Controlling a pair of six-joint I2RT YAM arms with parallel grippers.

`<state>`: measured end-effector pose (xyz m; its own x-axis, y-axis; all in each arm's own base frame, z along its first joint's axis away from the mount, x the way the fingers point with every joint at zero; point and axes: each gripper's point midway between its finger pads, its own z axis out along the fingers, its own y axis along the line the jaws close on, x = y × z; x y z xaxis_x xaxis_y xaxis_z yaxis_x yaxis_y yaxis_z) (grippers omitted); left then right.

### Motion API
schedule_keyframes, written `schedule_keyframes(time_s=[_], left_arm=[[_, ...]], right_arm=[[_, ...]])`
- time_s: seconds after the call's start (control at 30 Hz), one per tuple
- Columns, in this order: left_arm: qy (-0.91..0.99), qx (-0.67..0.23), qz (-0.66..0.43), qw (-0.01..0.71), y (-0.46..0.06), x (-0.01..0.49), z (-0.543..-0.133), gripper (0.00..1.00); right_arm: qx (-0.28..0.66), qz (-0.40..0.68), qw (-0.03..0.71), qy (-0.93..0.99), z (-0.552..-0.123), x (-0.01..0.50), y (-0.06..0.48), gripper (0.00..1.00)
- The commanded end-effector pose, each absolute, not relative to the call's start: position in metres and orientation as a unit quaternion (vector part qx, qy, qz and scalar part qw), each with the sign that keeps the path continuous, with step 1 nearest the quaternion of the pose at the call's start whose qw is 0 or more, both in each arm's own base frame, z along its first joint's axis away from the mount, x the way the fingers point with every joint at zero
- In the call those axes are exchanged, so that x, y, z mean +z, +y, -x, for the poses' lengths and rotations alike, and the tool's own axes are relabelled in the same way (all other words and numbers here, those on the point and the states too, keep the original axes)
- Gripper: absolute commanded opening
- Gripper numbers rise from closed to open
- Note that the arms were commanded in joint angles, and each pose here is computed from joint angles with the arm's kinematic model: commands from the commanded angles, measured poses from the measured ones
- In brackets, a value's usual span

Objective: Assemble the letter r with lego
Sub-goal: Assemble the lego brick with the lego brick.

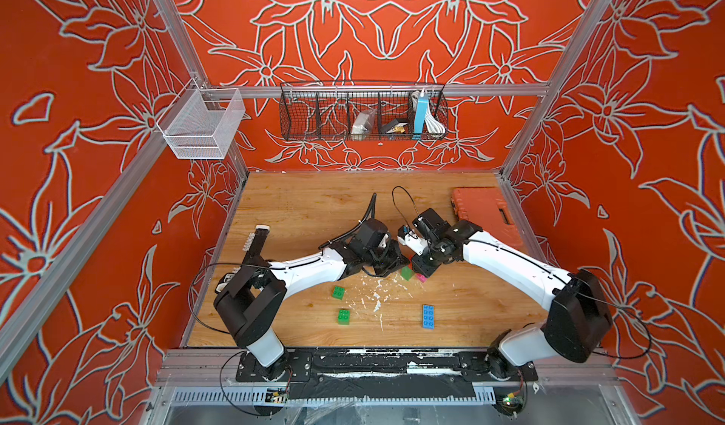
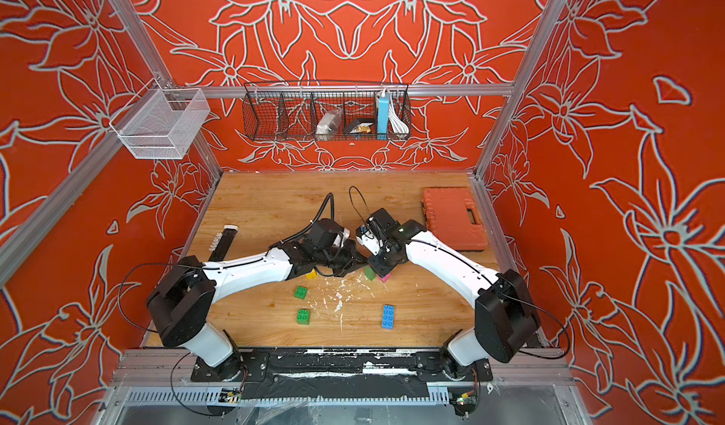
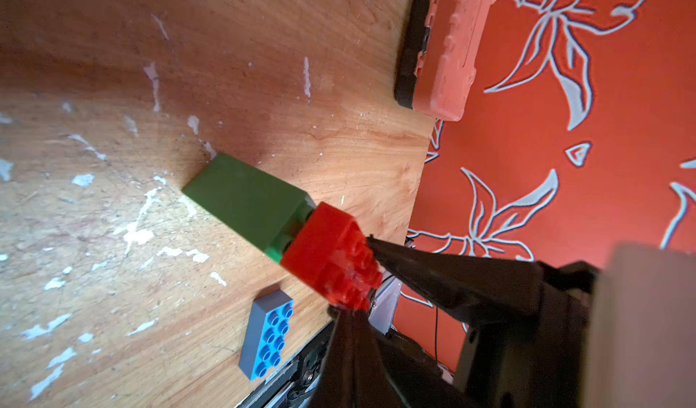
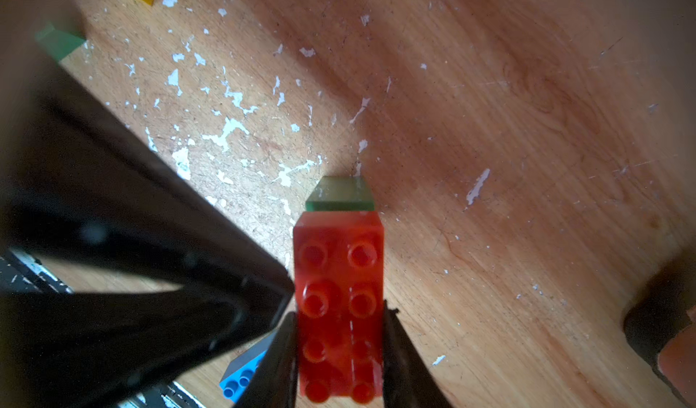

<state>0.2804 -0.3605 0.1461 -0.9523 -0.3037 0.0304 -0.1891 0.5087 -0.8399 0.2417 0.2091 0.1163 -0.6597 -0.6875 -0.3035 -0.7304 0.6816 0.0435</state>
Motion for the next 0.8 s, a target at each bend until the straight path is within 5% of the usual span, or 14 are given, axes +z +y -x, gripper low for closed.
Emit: schedule_keyframes(time_s=[0.0,0.77], left_arm=[[0.86,-0.485,0.131,0.084,-0.362,0.168,-0.284,0.0],[0.884,-0.44,0.138,0.07,-0.363,0.133,-0.288,0.0]], right_arm=[[0.086,0.395,0.124,0.906,-0.241,0.119,0.21,0.0],[0.083,0.397,0.12,0.906,-0.24,0.117,0.209,0.0]])
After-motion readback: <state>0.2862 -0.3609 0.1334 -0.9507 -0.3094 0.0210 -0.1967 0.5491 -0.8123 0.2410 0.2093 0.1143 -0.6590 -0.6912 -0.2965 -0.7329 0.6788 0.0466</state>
